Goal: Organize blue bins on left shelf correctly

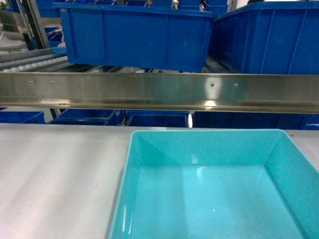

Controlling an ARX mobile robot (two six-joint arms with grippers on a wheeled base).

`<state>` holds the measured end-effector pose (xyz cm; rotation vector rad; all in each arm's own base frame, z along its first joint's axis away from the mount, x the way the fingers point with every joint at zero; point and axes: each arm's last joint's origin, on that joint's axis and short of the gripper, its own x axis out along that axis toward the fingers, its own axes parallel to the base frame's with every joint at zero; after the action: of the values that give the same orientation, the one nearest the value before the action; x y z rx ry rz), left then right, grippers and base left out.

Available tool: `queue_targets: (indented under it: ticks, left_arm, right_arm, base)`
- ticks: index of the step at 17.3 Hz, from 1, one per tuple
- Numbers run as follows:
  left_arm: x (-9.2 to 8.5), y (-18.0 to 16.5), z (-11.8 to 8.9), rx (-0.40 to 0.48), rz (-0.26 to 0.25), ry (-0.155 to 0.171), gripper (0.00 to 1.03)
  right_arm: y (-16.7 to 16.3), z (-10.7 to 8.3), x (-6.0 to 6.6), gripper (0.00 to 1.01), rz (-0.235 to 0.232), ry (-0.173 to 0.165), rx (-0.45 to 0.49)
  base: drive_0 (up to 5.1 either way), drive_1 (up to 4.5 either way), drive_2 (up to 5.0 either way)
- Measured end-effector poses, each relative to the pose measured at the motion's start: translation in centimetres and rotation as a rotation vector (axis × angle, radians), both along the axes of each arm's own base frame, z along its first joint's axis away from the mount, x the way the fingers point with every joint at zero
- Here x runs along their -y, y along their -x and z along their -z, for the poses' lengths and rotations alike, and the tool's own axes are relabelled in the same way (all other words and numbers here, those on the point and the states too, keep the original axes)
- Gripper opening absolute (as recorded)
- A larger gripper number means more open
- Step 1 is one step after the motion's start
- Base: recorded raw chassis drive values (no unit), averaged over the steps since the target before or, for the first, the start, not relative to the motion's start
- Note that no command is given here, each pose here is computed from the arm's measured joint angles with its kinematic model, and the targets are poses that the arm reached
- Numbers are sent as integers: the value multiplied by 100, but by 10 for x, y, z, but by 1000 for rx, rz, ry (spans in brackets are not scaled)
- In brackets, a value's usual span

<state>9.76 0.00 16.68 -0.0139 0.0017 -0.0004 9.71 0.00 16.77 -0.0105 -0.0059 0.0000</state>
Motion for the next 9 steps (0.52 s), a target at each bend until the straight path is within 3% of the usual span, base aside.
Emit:
queue_targets:
  ticks: [9]
  left_arm:
    - [0,0,0,0,0,0,98]
  right_arm:
    - [0,0,0,98,0,0,0]
  base:
    - [0,0,0]
